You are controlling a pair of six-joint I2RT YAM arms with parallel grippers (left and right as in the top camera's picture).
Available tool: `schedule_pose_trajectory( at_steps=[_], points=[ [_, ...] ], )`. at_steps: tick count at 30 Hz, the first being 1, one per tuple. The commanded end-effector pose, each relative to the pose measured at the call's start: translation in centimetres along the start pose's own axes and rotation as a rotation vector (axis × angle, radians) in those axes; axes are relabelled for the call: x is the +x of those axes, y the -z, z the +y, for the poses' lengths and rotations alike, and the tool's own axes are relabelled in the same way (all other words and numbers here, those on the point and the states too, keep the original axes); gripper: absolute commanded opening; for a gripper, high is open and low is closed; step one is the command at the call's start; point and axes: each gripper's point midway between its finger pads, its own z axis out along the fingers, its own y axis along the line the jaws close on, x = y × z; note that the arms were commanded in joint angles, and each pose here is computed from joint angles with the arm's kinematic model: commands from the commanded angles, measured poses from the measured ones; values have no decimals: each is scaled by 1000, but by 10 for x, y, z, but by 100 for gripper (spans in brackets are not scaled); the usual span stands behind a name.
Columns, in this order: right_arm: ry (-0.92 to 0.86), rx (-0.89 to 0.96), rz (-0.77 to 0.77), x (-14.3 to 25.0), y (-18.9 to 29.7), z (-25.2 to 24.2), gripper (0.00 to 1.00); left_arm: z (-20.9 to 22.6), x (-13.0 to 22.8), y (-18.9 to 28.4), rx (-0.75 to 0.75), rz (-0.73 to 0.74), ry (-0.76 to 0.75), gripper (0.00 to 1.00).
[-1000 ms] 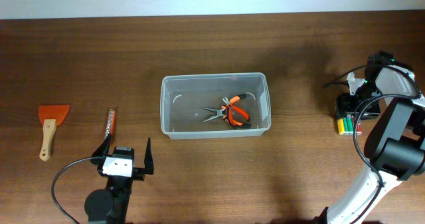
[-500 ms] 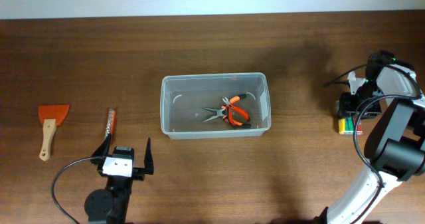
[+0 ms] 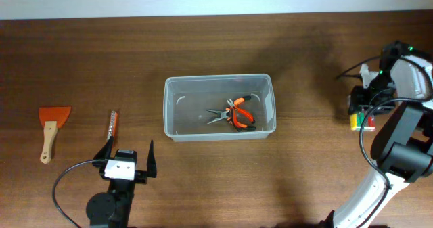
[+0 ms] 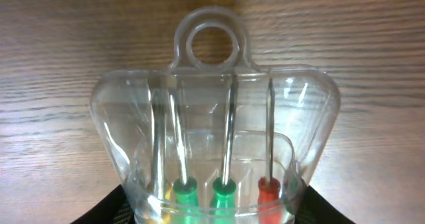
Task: Pack container
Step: 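Lift the screwdriver case and carry it over the container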
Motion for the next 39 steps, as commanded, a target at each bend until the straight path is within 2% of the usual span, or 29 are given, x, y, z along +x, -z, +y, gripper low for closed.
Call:
schedule_pose_trajectory(
  at_steps=[1,3,4,6,12,19,32,39],
  points=[
    [8,10,-60,-18,26,4,49,0,2,0,2,-1,6,99],
    [25,18,-84,-25,41,9,48,0,2,0,2,-1,6,99],
    [41,26,-106,-31,53,14,43,0,2,0,2,-1,6,99],
    [66,36,-138,-39,69,23,40,0,2,0,2,-1,6,99],
    [194,62,-250,-61,124,76,39,0,2,0,2,-1,6,99],
    [364,64,-309,-59,159,153,39,0,2,0,2,-1,6,99],
    [771,47,-301,-7,165,311,40,0,2,0,2,-1,6,99],
    [1092,-55,-280,36,161,378,40,0,2,0,2,-1,6,99]
  ],
)
